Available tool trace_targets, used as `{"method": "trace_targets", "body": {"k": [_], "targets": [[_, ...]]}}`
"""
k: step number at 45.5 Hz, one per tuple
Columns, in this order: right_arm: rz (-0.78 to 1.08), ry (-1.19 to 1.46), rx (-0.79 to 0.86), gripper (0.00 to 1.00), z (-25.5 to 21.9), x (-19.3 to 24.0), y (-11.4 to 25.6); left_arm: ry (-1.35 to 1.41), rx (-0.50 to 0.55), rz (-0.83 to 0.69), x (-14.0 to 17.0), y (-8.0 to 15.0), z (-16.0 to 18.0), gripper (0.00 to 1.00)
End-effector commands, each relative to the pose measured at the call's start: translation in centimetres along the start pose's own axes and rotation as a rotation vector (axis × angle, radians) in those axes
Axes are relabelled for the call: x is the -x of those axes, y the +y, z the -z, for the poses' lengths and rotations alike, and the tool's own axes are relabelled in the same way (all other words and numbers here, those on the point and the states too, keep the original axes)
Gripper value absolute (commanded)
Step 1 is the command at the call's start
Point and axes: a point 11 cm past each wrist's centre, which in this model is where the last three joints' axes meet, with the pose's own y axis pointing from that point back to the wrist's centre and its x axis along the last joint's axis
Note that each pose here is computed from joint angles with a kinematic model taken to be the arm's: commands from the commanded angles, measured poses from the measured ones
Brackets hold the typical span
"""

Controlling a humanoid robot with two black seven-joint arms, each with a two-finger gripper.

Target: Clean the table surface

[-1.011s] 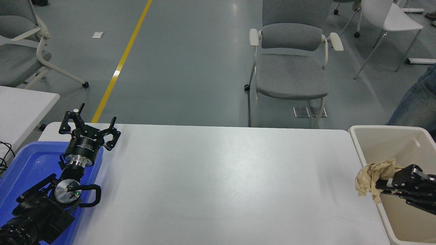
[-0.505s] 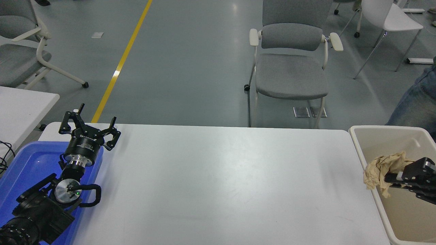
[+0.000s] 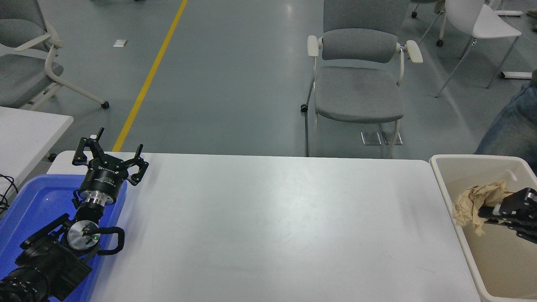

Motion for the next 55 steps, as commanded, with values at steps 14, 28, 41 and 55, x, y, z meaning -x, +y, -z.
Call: {"method": "trace_targets", "body": {"k": [14, 28, 41, 55], "targets": [[-0.367, 0.029, 0.091, 0.00, -3.3, -5.8, -5.1, 0.000, 0.000, 0.000, 0.0, 0.0, 0.0, 1.00], [-0.706, -0.054, 0.251, 0.00, -10.2, -10.1, -6.9, 0.000, 0.000, 0.000, 0.0, 0.0, 0.0, 1.00], [-0.868, -0.119, 0.375, 0.00, -15.1, -9.9, -7.7, 0.001, 0.001, -0.001, 0.0, 0.0, 0.0, 1.00], [-1.012, -0.172, 0.421, 0.00, -16.9, -8.0, -8.8, 0.000, 0.001, 0.000, 0.0, 0.0, 0.0, 1.00]]}}
